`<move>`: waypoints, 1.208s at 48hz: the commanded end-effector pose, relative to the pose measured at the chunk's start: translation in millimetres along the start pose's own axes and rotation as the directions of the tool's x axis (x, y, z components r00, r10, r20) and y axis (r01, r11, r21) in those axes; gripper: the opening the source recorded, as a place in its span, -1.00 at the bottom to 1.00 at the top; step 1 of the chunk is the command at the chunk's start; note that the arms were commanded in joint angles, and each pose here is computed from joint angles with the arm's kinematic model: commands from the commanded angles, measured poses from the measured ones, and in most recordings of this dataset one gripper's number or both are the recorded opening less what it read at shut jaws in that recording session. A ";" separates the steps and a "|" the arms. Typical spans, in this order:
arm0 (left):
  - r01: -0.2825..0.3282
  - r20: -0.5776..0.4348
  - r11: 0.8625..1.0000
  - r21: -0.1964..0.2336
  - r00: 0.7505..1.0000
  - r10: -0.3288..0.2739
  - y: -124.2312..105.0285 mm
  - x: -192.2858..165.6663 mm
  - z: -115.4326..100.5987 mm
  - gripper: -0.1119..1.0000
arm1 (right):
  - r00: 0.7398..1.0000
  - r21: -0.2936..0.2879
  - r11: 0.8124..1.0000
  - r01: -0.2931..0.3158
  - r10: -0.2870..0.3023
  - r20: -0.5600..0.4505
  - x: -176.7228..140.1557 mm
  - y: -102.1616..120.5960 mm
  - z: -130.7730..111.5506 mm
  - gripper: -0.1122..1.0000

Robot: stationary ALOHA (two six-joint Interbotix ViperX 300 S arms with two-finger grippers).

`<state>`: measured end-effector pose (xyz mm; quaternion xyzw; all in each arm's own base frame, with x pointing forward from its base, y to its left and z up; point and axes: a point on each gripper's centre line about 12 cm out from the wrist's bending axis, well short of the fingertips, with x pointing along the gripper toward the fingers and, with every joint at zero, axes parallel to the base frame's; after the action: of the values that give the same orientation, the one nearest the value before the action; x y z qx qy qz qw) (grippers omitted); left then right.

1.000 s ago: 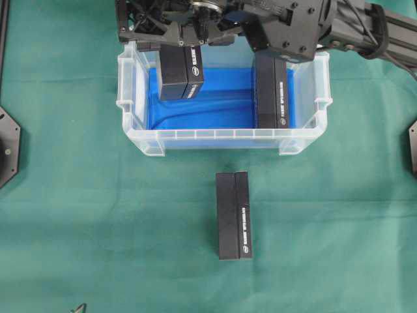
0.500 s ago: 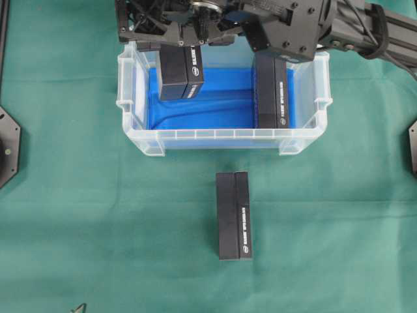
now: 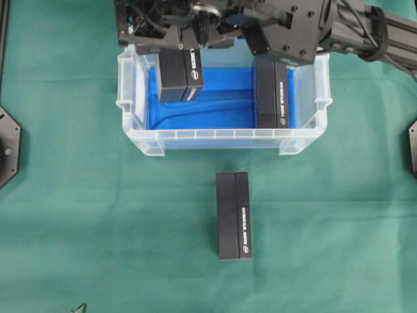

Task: Take the box out of the case with the right arm.
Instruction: 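Carry the box forward and lower it onto the cloth left of the first box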

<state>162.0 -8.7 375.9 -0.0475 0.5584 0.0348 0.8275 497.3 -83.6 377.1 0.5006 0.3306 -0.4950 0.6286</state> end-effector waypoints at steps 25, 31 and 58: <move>0.002 0.023 1.000 0.001 1.000 -0.002 -0.5 -6.7 4.3 -0.80 | 0.993 0.025 0.994 -0.103 0.104 -0.051 -63.9 0.1 -72.8 0.41; 0.002 0.028 1.000 -0.001 1.000 -0.002 -0.1 -7.5 4.0 -0.80 | 0.991 0.021 0.993 -0.113 0.114 -0.069 -70.5 -0.3 -96.3 0.41; 0.002 0.028 1.000 -0.001 1.000 -0.002 0.1 -7.7 2.6 -0.80 | 0.981 0.024 0.990 -0.140 0.142 -0.131 -92.6 -8.2 -164.7 0.41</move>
<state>160.3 -8.6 376.3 -0.0477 0.5571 0.0347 0.8283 489.6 106.3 376.2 0.5334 0.3566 -0.4429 0.6262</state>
